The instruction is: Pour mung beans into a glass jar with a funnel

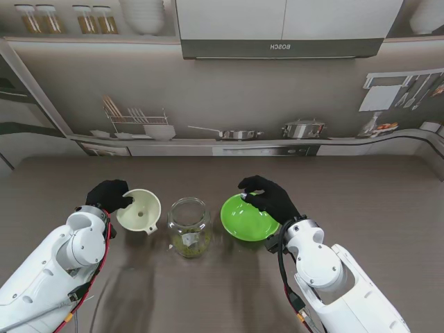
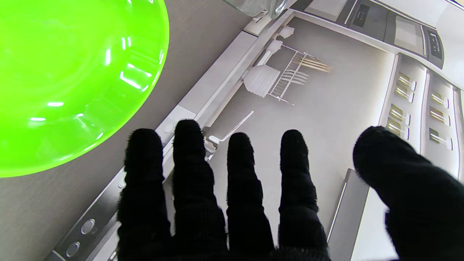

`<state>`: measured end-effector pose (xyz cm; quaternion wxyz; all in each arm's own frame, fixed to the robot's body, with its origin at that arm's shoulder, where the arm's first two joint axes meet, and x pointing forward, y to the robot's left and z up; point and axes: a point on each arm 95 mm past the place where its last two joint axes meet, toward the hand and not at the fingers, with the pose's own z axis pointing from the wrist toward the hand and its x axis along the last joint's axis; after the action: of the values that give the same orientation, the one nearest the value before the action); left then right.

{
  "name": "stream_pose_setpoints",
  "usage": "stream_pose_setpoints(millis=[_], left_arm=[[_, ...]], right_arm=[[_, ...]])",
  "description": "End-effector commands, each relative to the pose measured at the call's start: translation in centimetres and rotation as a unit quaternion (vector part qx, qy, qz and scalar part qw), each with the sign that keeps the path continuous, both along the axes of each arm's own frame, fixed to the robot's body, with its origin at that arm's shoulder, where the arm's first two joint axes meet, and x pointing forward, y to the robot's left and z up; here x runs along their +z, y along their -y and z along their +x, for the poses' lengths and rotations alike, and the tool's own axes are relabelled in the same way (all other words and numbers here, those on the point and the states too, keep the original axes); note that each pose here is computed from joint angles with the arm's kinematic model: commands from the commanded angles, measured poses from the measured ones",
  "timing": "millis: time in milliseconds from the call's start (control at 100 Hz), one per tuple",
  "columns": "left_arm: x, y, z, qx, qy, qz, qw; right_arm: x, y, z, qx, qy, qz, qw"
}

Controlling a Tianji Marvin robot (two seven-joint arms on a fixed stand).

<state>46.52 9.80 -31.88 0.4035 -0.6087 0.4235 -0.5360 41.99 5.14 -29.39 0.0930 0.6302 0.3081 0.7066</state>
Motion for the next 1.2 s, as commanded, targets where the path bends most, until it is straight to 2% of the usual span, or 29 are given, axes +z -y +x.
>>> stream_pose_setpoints(millis=[0, 300, 710, 930, 1190], left_arm=[[-0.9, 0.4, -0.1, 0.003, -0.012, -0.007, 0.9999], [-2.4, 0.7, -0.6, 0.01, -0.009, -0.009, 0.9999], [-3.6, 0.4, -2.4, 0.006, -0.021, -0.007, 0.9997], [-4.1, 0.1, -3.0, -0.001, -0.043, -0.003, 0.9991], [-4.0, -0.2, -3.2, -0.007, -0.04, 0.001, 0.9992]], right_arm=[[-0.3, -0.4, -0.2, 0.008, -0.007, 0.002, 0.9999], [-0.3, -0.4, -0.2, 0.007, -0.009, 0.003, 0.9999], [-0.4, -0.3, -0.1, 0.006, -0.011, 0.006, 0.9999], [-0.4, -0.3, -0.1, 0.006, -0.012, 0.007, 0.9999], [-0.4, -0.3, -0.1, 0.006, -0.014, 0.007, 0.9999]])
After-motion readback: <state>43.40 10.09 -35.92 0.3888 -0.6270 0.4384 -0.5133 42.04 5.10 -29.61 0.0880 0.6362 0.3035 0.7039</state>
